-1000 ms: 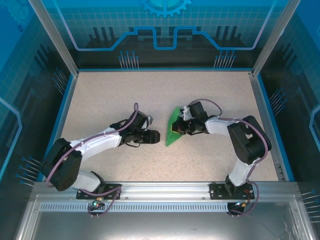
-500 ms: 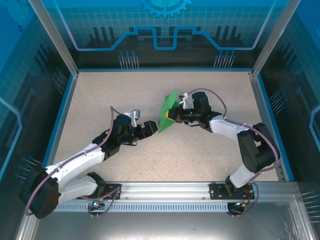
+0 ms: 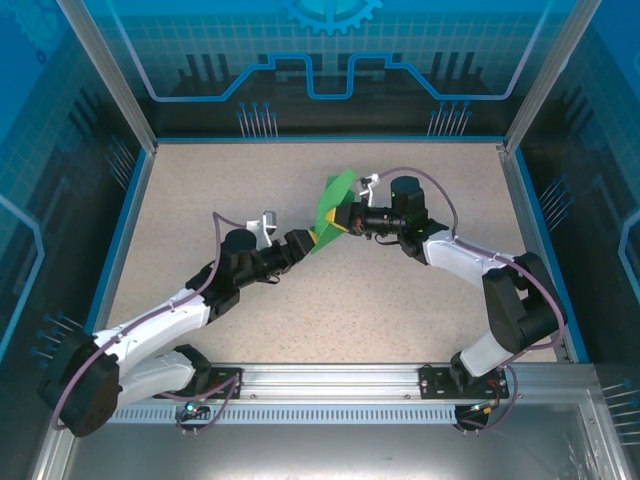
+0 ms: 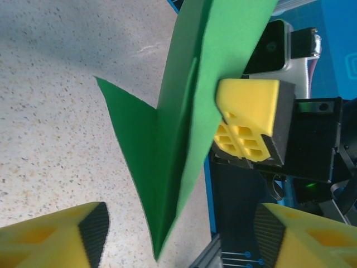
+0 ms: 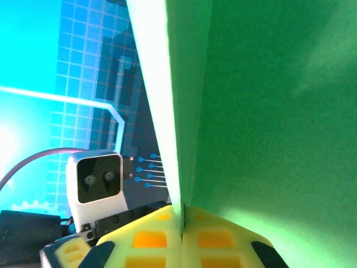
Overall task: Fold a paper plane with a square sheet of paper (pick it up from the middle)
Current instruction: Turn over the paper at the center of the table.
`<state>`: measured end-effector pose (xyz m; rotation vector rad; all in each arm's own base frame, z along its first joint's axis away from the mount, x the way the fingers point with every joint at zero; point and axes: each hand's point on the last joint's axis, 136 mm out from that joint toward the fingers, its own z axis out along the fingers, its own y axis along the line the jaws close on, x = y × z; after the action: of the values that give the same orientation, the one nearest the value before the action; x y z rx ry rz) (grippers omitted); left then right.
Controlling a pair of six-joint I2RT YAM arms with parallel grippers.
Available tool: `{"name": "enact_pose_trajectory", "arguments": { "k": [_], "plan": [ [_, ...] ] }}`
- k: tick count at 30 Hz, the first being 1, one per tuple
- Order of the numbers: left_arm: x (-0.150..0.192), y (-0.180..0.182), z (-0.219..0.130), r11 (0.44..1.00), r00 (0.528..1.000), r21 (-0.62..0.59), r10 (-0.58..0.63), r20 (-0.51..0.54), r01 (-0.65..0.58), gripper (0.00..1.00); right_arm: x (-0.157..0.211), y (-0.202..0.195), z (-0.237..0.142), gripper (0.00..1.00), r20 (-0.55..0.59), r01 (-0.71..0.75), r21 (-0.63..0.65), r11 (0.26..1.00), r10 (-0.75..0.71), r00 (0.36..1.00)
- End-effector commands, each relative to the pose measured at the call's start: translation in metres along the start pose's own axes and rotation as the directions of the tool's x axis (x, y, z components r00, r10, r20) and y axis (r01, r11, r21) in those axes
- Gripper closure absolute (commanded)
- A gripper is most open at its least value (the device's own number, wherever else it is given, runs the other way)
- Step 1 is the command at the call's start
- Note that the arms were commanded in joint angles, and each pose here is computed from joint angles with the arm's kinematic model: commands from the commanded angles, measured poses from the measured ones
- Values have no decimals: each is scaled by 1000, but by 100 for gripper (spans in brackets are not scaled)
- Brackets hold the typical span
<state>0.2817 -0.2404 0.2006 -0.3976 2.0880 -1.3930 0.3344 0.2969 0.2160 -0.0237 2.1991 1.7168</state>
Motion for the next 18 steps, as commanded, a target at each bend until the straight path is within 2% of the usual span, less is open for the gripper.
{"name": "enact_pose_trajectory", "arguments": {
  "k": [1, 5, 9, 13, 18],
  "plan": [
    [-7, -26, 6, 997, 1000, 73, 23, -18, -21, 35, -4, 27, -6, 99, 11, 34, -76, 997, -34, 999],
    [-7, -22, 9, 998, 1000, 68, 19, -17, -18, 42, -3, 30, -7, 99, 8, 40, -83, 996, -40, 999],
    [-11, -35, 9, 994, 999, 101, 39, -18, -37, 51, -1, 29, -7, 99, 5, 40, -81, 996, -39, 999],
    [-10, -34, 10, 994, 999, 97, 44, -25, -42, 65, -1, 28, -7, 99, 2, 37, -82, 996, -37, 999],
    [-10, -31, 8, 995, 998, 88, 55, -23, -52, 76, 1, 25, -7, 100, -2, 31, -82, 996, -31, 1000]
  ]
}}
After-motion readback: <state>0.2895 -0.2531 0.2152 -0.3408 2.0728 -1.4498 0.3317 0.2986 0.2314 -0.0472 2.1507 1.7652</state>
